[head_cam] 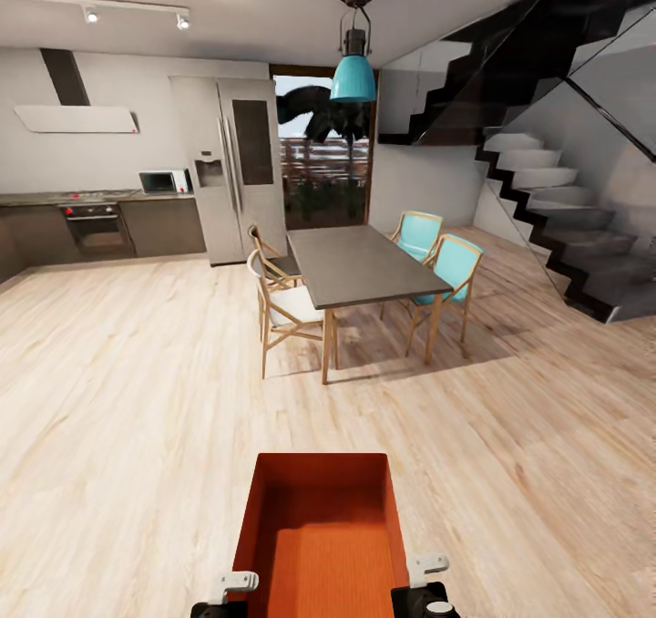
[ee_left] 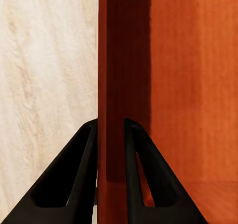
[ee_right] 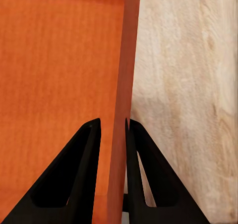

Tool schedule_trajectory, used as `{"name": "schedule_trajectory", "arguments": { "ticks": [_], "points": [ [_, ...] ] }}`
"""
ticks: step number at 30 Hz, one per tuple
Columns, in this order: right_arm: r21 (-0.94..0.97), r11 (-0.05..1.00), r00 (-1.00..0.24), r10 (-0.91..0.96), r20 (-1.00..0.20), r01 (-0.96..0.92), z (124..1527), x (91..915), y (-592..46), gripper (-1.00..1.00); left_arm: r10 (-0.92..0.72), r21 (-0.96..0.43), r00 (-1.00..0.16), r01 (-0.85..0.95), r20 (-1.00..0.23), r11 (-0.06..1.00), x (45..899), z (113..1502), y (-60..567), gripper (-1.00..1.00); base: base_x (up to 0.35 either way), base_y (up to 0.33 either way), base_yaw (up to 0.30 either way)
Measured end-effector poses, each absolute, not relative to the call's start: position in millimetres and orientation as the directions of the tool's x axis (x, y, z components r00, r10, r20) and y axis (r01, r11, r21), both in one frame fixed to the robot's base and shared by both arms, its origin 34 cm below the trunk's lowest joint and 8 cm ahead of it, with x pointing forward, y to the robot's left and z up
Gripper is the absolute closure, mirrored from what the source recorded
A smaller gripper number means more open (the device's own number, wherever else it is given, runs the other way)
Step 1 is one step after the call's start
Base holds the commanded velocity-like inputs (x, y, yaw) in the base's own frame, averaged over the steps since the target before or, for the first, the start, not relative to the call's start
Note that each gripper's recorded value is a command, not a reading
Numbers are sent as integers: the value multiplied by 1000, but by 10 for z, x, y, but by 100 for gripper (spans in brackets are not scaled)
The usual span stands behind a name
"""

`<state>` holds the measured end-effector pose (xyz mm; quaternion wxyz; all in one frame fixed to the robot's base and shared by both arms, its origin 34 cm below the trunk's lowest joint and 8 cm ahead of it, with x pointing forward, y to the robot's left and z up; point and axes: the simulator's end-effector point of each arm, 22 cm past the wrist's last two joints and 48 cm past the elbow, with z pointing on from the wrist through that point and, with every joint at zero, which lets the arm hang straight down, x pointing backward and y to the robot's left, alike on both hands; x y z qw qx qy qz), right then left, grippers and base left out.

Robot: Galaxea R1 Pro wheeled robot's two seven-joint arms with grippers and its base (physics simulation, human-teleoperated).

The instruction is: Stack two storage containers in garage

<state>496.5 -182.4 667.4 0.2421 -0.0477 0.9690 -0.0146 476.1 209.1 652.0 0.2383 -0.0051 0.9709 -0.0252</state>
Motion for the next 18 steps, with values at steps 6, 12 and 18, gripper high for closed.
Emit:
{"name": "schedule_trajectory", "arguments": {
  "ticks": [6, 12, 18],
  "points": [
    [-51, 995, -878, -100, -468, -85, 6674, 4965, -1824, 100, -22, -52, -886, 2, -462, 999, 4760, 6520, 2091, 100, 0, 0, -241],
    [-52, 995, -878, -100, -468, -86, 6673, 4965, -1826, 100, -22, -51, -886, 2, -462, 999, 4761, 6520, 2090, 100, 0, 0, -241],
    [-52, 995, -878, -100, -468, -85, 6674, 4965, -1824, 100, -22, -51, -886, 2, -462, 999, 4761, 6520, 2091, 100, 0, 0, -241]
  ]
}}
